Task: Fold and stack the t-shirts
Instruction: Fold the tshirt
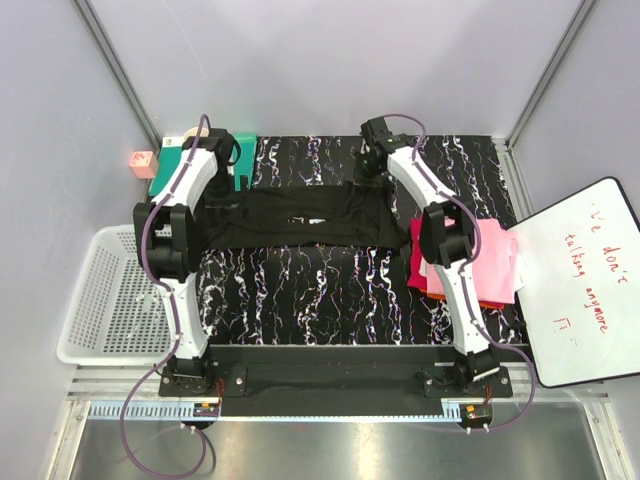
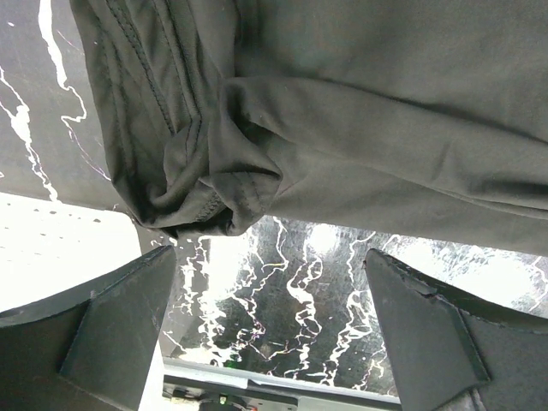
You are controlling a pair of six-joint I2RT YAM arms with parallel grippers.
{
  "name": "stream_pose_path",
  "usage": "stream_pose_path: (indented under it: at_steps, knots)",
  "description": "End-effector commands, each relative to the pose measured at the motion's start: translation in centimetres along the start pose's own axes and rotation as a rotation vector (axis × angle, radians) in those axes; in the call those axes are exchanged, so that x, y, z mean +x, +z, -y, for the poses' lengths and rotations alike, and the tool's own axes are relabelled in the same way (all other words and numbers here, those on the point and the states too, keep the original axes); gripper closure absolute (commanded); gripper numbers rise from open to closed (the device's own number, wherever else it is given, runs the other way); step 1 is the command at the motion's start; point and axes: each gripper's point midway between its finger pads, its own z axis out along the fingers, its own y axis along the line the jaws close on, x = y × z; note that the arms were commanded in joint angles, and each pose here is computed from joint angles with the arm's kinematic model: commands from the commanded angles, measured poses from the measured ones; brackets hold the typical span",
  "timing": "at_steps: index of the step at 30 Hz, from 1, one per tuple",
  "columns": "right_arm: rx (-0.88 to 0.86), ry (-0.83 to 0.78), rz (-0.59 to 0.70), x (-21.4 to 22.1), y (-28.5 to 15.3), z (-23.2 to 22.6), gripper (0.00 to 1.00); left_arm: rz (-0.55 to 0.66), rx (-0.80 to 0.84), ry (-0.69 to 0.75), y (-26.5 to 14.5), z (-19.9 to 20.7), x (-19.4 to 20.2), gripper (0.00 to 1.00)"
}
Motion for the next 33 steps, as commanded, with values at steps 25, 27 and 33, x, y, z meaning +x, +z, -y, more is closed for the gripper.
stream_pose_path:
  at_steps: [25, 27, 33]
  knots:
    - [0.057, 0.04, -0.248, 12.4, -5.9, 3.8, 1.0, 0.062, 0.044, 0.019, 4.7, 5.3, -6.4, 1.0]
    - [0.059, 0.042, -0.254, 12.5, -5.2, 3.9, 1.0, 0.068, 0.022, 0.002, 4.9, 4.9, -6.6, 1.0]
    - [0.069, 0.031, -0.242, 11.4, -3.5, 4.0, 1.0, 0.028, -0.024, -0.052, 6.2, 3.8, -6.0, 1.0]
